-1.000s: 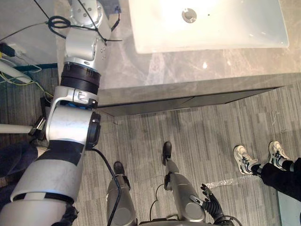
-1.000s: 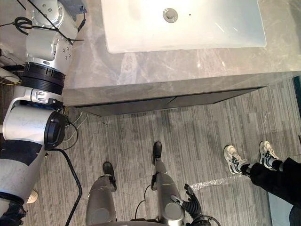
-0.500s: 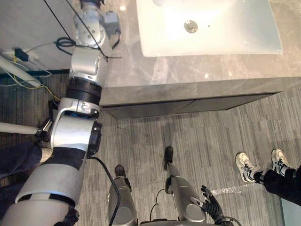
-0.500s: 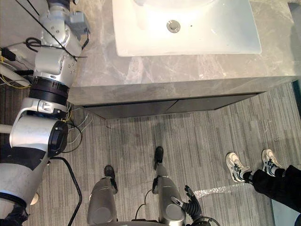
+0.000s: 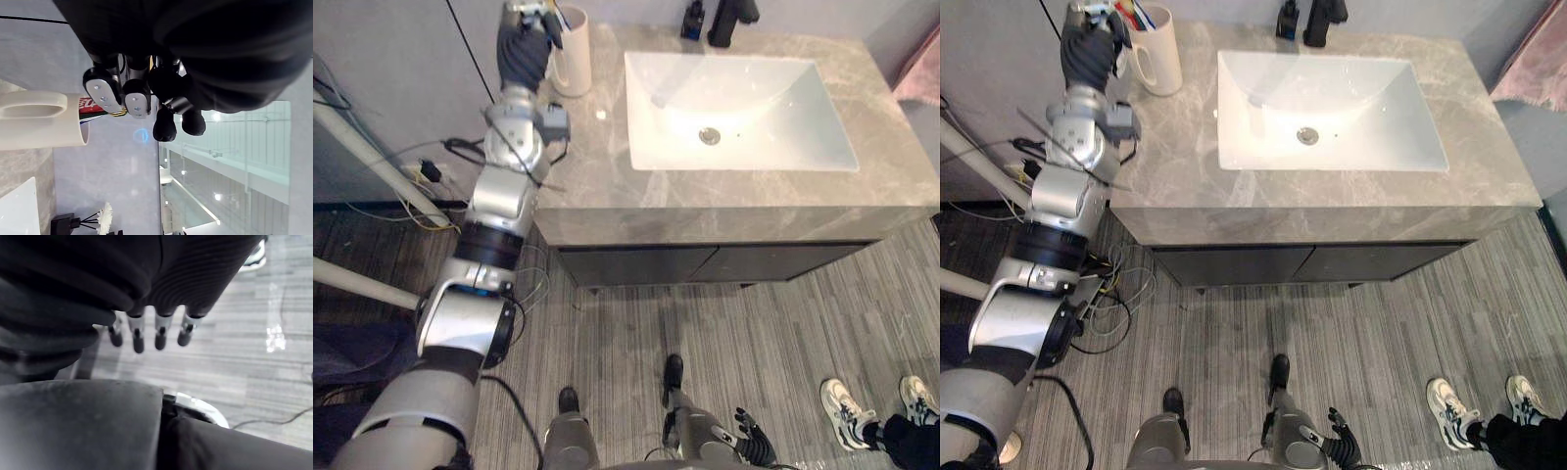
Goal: Organize washtable
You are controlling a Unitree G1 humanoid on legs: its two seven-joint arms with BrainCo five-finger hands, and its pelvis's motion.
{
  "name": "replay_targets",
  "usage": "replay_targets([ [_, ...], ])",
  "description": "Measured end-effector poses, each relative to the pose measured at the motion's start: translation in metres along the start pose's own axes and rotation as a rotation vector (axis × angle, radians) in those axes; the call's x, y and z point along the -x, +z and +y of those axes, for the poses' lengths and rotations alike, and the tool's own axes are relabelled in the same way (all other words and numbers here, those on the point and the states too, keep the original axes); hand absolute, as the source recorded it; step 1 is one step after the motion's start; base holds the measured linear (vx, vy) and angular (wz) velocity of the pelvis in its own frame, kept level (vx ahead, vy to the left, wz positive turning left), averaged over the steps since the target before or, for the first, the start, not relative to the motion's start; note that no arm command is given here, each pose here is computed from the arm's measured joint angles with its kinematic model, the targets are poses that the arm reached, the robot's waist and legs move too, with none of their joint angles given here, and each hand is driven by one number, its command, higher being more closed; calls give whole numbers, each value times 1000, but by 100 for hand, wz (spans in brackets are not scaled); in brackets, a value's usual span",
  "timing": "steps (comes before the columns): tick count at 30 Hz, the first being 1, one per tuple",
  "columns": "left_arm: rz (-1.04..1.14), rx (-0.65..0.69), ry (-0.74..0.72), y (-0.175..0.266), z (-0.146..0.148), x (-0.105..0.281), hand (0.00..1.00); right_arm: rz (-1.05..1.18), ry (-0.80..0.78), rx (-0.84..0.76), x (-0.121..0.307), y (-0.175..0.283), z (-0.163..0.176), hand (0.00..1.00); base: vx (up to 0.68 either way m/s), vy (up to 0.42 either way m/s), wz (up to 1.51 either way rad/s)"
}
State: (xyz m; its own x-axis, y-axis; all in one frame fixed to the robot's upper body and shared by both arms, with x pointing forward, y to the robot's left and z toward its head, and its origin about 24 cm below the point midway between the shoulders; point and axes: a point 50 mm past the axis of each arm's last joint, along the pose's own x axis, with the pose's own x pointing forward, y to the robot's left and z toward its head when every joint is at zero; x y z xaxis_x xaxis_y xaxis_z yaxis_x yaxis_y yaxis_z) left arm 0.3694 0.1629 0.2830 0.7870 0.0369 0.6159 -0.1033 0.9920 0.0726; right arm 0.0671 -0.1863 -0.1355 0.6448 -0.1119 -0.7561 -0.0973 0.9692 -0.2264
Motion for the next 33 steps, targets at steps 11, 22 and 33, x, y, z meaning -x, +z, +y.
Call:
replay_targets([
  [11,75,-96,67,-32,62,99,100,160,-49,-33,6,-33,-10,0,50,13,18],
  [22,662,-190,286,-90,125,289,100,283,-31,-25,14,-57,-9,0,24,2,22],
  [33,1601,-146,302,-154,86,493,100,289,-3,8,6,-53,-11,0,-1,7,5],
])
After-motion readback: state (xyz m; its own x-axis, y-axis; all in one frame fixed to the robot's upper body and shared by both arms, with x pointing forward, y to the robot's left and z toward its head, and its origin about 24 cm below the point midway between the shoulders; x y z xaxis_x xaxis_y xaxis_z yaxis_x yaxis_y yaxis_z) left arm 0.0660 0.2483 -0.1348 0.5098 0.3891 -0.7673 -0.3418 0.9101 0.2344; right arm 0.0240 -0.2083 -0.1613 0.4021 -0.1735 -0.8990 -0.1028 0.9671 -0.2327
